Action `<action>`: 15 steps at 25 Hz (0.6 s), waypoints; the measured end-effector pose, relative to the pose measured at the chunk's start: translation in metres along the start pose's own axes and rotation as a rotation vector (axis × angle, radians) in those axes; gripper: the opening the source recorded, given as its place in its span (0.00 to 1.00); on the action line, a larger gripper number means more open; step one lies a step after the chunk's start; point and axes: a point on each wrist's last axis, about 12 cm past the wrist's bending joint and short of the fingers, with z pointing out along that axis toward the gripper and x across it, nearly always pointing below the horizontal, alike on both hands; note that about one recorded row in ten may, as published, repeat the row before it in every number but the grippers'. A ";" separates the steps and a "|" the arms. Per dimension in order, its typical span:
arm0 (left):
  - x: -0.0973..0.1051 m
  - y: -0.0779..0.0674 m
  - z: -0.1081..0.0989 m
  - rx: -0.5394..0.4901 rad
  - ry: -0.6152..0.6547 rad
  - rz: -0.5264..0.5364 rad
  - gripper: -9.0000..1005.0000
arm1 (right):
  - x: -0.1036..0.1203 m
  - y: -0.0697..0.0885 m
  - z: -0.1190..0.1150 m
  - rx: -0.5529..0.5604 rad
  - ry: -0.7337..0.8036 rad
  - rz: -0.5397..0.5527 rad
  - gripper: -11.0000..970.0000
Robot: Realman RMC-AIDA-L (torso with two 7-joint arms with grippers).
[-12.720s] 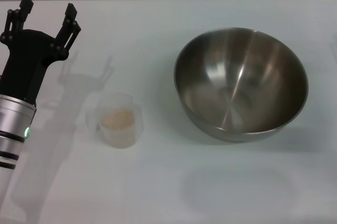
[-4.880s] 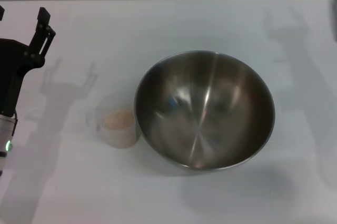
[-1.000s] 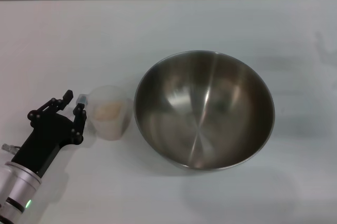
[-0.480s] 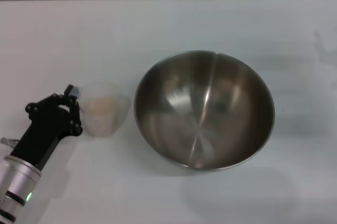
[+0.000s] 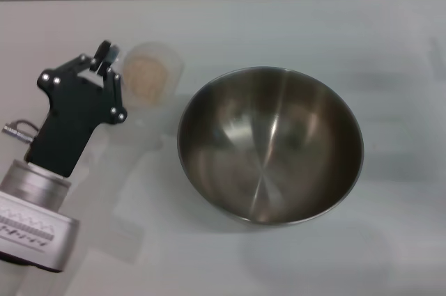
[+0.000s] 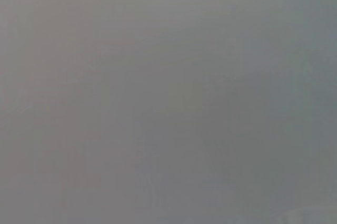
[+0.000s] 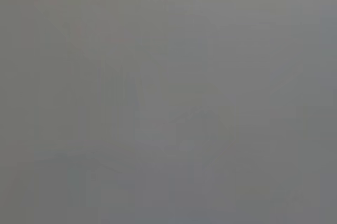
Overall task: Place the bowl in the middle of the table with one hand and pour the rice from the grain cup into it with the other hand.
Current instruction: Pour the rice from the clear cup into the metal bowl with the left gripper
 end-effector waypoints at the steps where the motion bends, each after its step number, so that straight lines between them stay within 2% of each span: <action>1: -0.004 0.001 0.004 -0.005 -0.033 0.052 0.04 | 0.000 0.000 0.000 0.000 0.000 0.000 0.61; 2: -0.009 0.001 0.011 -0.008 -0.079 0.140 0.04 | 0.000 -0.001 0.000 0.010 -0.002 0.002 0.61; 4: -0.011 0.001 0.014 -0.005 -0.098 0.190 0.04 | 0.000 -0.002 0.000 0.034 -0.004 0.009 0.61; 6: -0.015 -0.002 0.019 0.013 -0.140 0.306 0.04 | 0.000 -0.003 0.001 0.060 -0.006 0.015 0.61; 8: -0.017 -0.004 0.021 0.027 -0.168 0.380 0.04 | 0.000 -0.004 0.002 0.075 -0.006 0.021 0.61; 10: -0.022 -0.010 0.024 0.056 -0.230 0.525 0.04 | 0.002 -0.004 0.004 0.085 0.003 0.028 0.61; 14: -0.025 -0.013 0.025 0.069 -0.263 0.600 0.04 | 0.002 -0.004 0.006 0.093 0.009 0.032 0.61; 15: -0.028 -0.017 0.026 0.085 -0.307 0.702 0.04 | 0.002 -0.004 0.008 0.099 0.011 0.033 0.61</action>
